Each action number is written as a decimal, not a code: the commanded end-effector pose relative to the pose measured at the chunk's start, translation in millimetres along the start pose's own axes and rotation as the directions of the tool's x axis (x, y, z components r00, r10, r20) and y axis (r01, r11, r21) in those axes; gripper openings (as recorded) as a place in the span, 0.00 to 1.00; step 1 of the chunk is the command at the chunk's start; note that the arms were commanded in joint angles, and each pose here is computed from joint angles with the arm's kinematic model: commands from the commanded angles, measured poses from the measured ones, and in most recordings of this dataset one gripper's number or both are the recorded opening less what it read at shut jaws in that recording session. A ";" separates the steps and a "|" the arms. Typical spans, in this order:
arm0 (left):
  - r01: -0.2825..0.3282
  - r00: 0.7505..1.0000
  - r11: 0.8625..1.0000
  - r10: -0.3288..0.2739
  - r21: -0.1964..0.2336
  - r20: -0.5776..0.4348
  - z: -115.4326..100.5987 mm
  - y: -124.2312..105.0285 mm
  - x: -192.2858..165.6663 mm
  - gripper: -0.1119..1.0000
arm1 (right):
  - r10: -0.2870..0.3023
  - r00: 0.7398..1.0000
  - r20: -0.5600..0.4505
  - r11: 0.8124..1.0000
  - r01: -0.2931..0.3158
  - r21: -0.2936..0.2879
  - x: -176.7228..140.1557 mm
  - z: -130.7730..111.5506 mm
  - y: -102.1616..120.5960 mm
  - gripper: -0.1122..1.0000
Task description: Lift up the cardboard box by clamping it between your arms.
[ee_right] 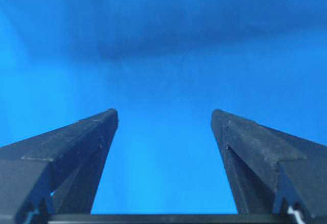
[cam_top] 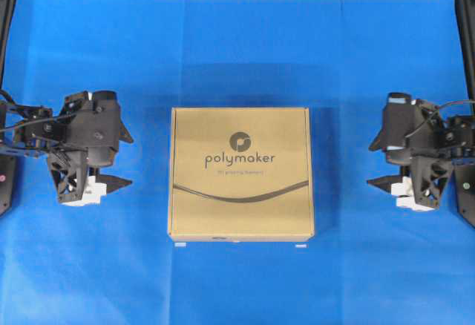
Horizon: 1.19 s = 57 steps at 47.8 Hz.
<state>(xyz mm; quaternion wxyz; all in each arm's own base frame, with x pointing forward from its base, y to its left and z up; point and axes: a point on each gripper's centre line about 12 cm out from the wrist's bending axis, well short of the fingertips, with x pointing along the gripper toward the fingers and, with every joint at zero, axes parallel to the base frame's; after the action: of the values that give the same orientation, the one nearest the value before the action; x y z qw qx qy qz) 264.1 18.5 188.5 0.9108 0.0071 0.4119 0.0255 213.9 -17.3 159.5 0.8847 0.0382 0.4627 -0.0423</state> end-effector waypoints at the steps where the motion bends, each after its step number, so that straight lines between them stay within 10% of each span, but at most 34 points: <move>1: 0.002 0.999 1.000 -0.002 0.000 0.046 9.1 -0.9 -7.7 0.91 | 0.001 0.998 0.060 1.000 -0.002 0.011 -10.0 7.5 -0.2 1.00; 25: -0.002 0.953 1.000 0.000 0.007 0.302 28.4 -1.6 -47.7 0.91 | 0.009 0.933 0.360 1.000 -0.012 0.006 -68.1 15.8 0.1 1.00; 57: -0.005 0.882 1.000 0.009 -0.009 0.471 50.6 0.7 -51.6 0.90 | -0.010 0.862 0.507 1.000 -0.003 0.025 -93.6 16.8 -4.2 1.00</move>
<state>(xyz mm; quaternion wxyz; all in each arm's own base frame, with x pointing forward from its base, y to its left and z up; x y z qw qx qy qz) 264.7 16.7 250.3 0.9795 0.0126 0.1993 0.0273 173.4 -19.1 240.5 0.9723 0.0326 0.2243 -0.0564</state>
